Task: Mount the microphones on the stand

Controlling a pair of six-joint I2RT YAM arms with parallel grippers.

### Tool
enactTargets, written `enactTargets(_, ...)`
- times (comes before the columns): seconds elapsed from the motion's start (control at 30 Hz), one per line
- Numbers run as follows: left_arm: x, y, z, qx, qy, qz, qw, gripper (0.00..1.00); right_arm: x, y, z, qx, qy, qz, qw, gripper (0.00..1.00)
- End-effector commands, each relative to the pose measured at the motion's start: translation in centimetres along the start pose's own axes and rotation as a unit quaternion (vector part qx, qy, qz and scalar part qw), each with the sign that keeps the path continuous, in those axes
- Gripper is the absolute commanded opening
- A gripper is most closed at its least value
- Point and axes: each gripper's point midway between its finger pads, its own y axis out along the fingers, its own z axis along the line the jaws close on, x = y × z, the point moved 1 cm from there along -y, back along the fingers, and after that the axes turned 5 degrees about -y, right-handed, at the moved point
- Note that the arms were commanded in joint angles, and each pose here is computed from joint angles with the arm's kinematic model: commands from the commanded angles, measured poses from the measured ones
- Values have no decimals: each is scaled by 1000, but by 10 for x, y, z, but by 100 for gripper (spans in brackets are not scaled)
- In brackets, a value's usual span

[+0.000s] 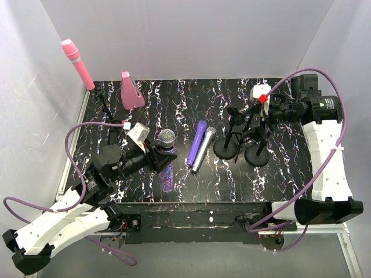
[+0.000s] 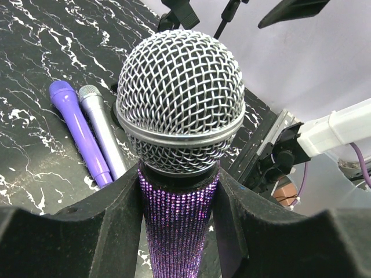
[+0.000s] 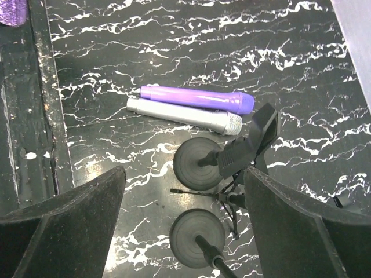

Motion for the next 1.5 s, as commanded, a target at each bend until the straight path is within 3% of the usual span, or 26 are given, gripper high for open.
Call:
enactTargets(0.0, 10, -3, -7, -19, 2, -24, 1000, 0, -15, 5, -12, -14, 22, 21, 999, 89)
enactTargets(0.33, 12, -1, -9, -24, 3, -30, 999, 0, -45, 28, -42, -45, 61, 26, 997, 88)
enactTargets(0.73, 12, 13, -13, -39, 4, -24, 999, 0, -67, 45, -59, -69, 47, 17, 996, 88)
enactTargets(1.07, 13, 16, -14, -43, 4, -23, 999, 0, -58, 40, -68, -75, -15, -8, 997, 89)
enactTargets(1.47, 15, 19, -16, -50, 4, -30, 998, 0, -58, 54, -66, -22, 23, -54, 998, 85)
